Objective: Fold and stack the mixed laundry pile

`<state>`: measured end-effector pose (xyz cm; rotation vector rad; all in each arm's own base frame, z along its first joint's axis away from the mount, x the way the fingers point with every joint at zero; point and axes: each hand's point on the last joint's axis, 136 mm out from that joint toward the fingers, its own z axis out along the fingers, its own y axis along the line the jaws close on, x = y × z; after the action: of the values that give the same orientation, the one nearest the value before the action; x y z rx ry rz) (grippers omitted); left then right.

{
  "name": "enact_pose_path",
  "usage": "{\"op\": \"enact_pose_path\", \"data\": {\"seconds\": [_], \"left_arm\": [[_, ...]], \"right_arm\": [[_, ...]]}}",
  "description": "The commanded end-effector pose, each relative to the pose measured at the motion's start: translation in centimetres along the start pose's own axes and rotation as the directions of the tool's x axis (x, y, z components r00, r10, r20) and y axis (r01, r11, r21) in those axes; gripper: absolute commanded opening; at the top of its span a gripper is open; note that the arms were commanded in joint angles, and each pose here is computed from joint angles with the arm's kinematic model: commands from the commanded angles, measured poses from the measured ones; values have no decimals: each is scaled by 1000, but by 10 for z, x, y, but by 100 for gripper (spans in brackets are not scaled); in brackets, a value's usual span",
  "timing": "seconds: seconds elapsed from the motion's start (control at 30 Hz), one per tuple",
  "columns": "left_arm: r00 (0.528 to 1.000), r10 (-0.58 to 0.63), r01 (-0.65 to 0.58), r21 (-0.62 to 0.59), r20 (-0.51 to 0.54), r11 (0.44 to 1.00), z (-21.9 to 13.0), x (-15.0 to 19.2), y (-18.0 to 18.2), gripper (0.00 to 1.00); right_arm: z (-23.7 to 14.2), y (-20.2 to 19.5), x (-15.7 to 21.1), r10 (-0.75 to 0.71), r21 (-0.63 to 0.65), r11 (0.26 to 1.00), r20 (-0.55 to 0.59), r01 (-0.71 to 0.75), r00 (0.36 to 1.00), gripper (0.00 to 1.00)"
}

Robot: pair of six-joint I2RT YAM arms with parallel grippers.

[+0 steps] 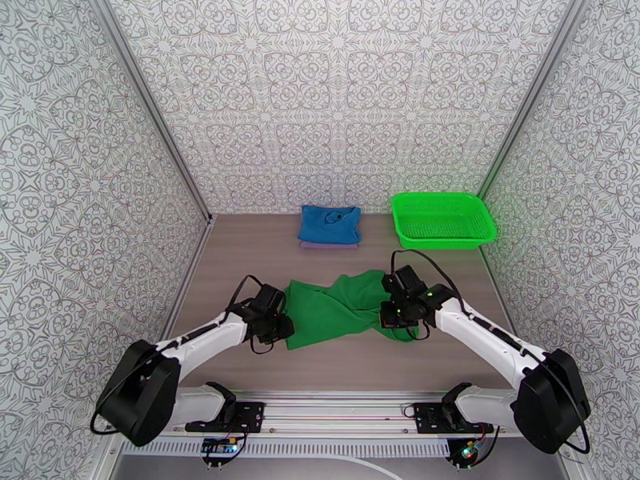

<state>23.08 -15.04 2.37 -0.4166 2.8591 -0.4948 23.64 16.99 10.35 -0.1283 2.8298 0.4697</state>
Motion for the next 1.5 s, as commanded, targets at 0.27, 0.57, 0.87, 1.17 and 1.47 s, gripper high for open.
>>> {"op": "enact_pose_path", "data": {"seconds": [0.27, 0.57, 0.87, 1.17, 1.47], "left_arm": [[1000, -16, 16, 14, 4, 1000, 18, 3, -3, 20], [997, 27, -28, 5, 72, 1000, -29, -7, -17, 0], [957, 60, -89, 90, 285, 992, -178, -40, -32, 0], [852, 71, -167, 139, 519, 976, -324, -122, -48, 0], [752, 117, -304, 183, 649, 935, -370, -276, -92, 0]], "right_arm": [[0, -3, 6, 5, -10, 1000, 3, -5, 1000, 0], [0, -4, 4, 2, -3, 1000, 7, -2, 1000, 0], [-20, -2, -11, -17, 14, 1000, 55, 16, 998, 0], [-134, 23, -68, -190, 43, 982, 237, 185, 953, 0], [-170, 22, -214, -219, 23, 974, 375, 227, 901, 0]]}}
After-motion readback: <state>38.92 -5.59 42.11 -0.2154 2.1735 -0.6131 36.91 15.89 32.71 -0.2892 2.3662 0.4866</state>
